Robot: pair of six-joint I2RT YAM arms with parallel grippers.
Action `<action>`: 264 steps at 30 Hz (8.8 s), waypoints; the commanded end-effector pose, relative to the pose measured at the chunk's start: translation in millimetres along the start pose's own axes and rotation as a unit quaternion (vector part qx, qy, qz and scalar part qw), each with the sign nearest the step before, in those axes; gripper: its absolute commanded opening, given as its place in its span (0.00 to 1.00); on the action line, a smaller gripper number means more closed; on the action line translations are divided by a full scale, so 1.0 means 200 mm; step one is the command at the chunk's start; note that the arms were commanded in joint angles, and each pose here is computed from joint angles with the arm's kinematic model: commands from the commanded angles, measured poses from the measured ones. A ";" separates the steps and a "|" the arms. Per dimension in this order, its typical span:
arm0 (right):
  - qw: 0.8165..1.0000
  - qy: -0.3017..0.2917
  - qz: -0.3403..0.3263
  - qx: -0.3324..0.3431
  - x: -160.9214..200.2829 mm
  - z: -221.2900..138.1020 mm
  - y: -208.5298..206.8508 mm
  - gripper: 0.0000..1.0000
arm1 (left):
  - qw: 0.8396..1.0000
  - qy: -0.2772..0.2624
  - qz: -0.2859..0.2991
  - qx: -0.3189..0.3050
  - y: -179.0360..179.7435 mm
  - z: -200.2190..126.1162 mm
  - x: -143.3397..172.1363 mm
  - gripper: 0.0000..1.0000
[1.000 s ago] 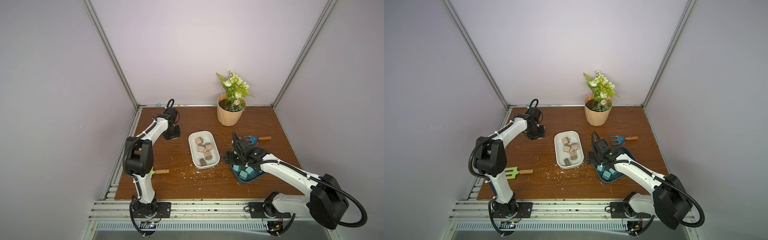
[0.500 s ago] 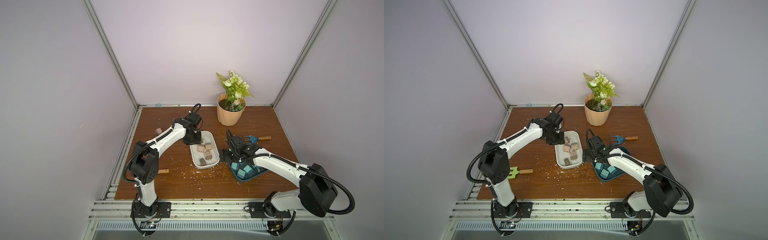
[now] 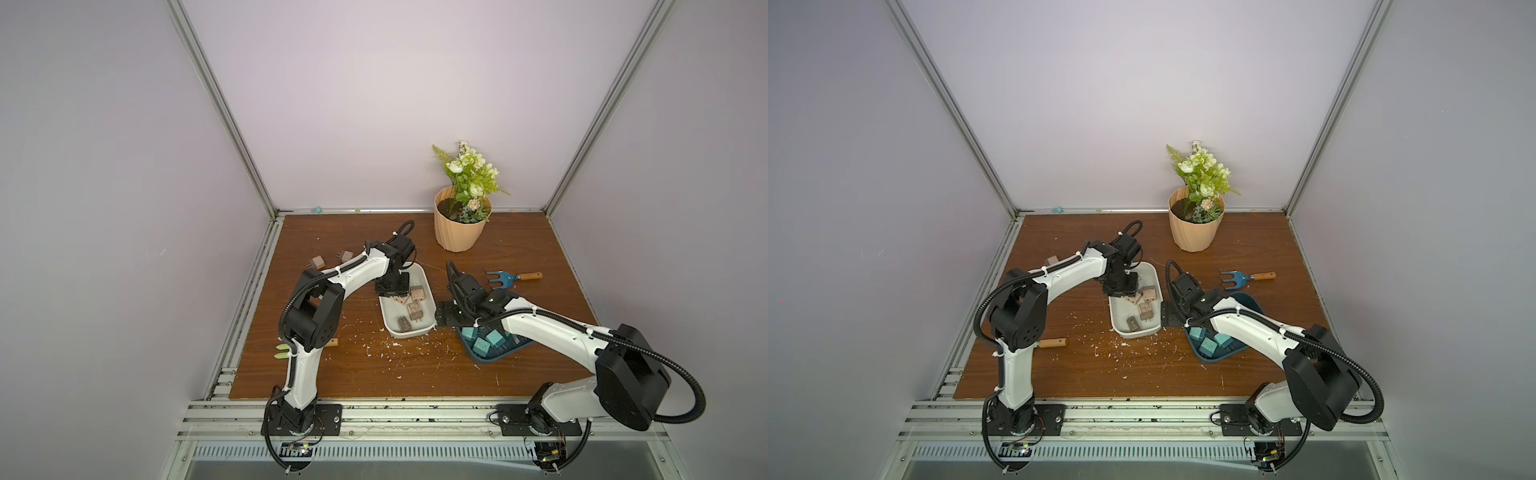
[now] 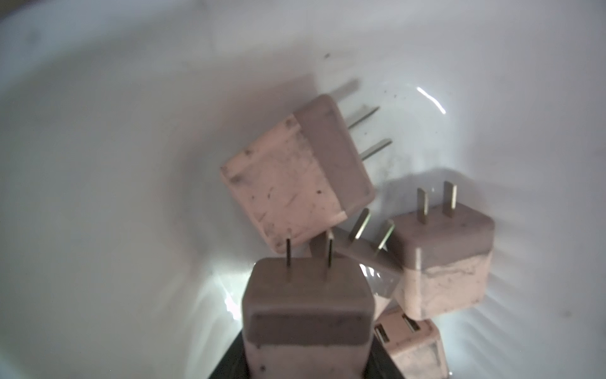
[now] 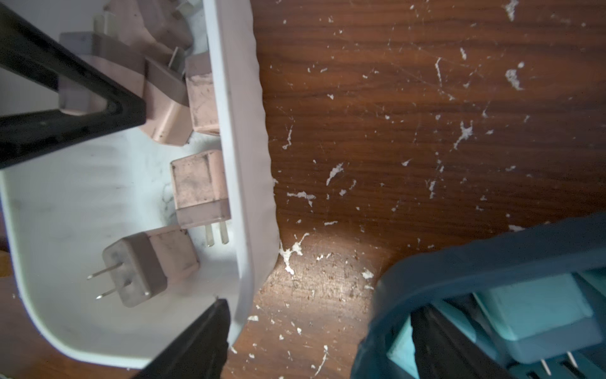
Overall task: Place the plugs by color into the storage box
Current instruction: Place the plug in the storage box, then pick up the plug from the center of the board, then move the storage box to the center of the board, then place the plug in the storage box, then adjust the plug at the center of the board.
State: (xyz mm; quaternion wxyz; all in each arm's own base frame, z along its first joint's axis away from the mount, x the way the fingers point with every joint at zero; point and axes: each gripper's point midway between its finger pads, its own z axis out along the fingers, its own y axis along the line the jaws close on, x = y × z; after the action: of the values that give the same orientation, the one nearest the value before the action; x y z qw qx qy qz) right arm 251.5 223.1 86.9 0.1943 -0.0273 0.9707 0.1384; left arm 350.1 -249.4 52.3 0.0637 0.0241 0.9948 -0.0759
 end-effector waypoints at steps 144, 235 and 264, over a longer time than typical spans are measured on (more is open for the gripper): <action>0.997 -0.005 -0.074 -0.030 -0.24 -0.02 0.30 0.88 | 0.983 -0.119 -0.124 -0.058 0.77 -0.30 -0.71 0.38; 0.999 -0.015 -0.048 -0.010 -0.18 0.02 0.20 0.89 | 0.984 -0.161 -0.026 -0.075 0.33 -0.69 -0.22 0.84; 0.998 0.004 -0.050 -0.028 -0.10 0.01 0.19 0.89 | 0.954 -0.140 -0.236 -0.118 1.47 -0.26 -0.90 0.99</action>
State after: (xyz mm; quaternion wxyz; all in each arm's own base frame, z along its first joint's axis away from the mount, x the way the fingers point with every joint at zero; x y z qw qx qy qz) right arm 273.9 262.1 91.9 0.1904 -0.0768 0.9679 0.1450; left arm 526.6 35.3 70.5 0.1643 -0.2163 0.9620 0.0297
